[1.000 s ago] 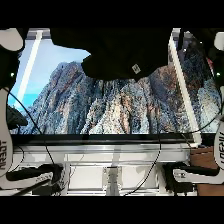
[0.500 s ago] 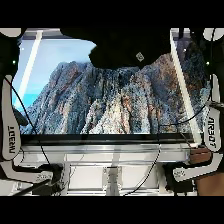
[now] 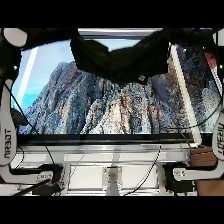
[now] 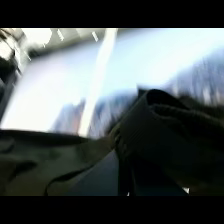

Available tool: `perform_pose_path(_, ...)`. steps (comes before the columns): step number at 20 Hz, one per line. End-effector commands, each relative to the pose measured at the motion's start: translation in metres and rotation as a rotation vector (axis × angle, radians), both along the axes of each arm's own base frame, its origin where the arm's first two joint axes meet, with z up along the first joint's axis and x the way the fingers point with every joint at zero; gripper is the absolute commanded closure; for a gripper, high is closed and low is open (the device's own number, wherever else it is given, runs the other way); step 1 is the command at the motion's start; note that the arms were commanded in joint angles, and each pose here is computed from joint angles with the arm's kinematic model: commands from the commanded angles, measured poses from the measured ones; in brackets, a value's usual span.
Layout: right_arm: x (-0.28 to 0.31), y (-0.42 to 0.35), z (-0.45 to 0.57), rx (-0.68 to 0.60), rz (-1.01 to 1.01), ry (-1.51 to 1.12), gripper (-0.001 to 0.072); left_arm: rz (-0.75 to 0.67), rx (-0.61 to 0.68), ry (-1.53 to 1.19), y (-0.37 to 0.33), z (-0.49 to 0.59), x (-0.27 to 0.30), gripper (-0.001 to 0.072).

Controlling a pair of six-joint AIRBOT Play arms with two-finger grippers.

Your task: Fold the clothes and pants, and hang the long-sleeved shirts on hangers.

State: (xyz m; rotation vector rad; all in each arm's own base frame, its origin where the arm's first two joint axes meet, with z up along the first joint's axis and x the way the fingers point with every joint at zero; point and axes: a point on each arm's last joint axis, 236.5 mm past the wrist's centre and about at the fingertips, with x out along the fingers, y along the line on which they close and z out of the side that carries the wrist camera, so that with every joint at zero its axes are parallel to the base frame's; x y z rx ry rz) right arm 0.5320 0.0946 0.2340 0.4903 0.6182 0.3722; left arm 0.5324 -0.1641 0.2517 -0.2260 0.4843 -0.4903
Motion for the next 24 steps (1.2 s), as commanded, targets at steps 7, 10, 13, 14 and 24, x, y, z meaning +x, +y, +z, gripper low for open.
perform_pose_path(7,-0.202,0.0,-0.167,0.0,-0.035,0.492,0.0697,0.001,0.158,0.3,0.034,-0.135,-0.147,0.0701)
perform_pose_path(10,-0.259,0.005,-0.201,0.047,-0.069,0.598,0.0697,-0.003,0.16,0.35,0.039,-0.166,-0.193,0.0701)
perform_pose_path(13,-0.305,0.01,-0.202,0.035,-0.034,0.691,0.0697,-0.006,0.16,0.342,0.043,-0.173,-0.223,0.0701)
perform_pose_path(14,-0.317,0.007,-0.201,0.014,-0.034,0.712,0.0696,-0.017,0.163,0.34,0.043,-0.171,-0.233,0.0701)
perform_pose_path(24,-0.404,-0.037,-0.192,-0.124,-0.22,0.826,0.0697,0.03,0.052,0.242,0.044,-0.114,-0.275,0.0702)
